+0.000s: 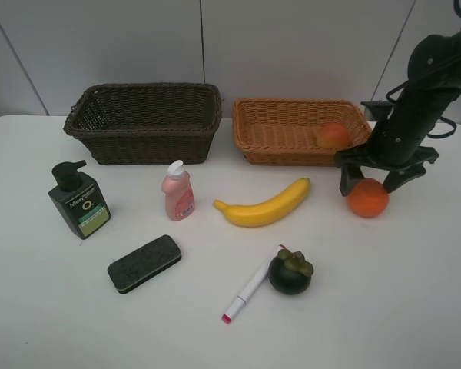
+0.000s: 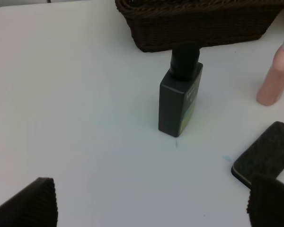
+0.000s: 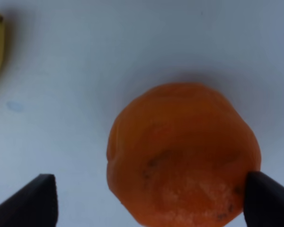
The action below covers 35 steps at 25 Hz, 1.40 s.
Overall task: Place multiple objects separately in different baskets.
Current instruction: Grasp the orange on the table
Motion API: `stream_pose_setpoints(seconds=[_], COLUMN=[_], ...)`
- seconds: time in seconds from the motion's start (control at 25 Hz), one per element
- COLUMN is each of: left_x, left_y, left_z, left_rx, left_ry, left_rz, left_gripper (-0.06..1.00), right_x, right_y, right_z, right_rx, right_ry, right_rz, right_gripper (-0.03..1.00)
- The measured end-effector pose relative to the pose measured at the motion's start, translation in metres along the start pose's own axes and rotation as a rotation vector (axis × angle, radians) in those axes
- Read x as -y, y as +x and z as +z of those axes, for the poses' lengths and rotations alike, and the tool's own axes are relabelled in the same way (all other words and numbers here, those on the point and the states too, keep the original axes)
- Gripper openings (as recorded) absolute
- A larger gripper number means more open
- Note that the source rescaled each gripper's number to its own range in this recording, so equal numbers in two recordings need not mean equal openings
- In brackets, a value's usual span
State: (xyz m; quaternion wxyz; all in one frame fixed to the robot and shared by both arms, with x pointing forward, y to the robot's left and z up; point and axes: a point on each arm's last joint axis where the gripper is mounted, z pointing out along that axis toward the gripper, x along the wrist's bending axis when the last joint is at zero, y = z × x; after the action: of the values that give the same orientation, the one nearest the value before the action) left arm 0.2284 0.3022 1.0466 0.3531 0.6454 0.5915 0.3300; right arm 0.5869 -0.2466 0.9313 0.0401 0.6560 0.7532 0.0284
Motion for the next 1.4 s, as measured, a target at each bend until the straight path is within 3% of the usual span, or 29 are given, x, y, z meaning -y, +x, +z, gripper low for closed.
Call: stream_pose_setpoints(seconds=[0.56,0.88,1.4], left_x=[0.0,0.0,0.0], left_y=[0.0,0.0,0.0], left_z=[0.0,0.0,0.0], left_rx=[0.0,0.0,0.0], left_ry=[0.0,0.0,0.0], left_rz=[0.0,0.0,0.0], left_gripper=[1.0,1.0,1.0], right_x=[0.0,-0.006,-0.004], right_y=[-0.012,-0.012,-0.009], right_z=[0.002,0.002,0.036], right_rx=[0.0,-0.003,-0.021], right_ry=[0.005,-0.06,0.035], right_rz=[0.04,0.042,0.058], right_gripper=[0.98,0.98,0.98])
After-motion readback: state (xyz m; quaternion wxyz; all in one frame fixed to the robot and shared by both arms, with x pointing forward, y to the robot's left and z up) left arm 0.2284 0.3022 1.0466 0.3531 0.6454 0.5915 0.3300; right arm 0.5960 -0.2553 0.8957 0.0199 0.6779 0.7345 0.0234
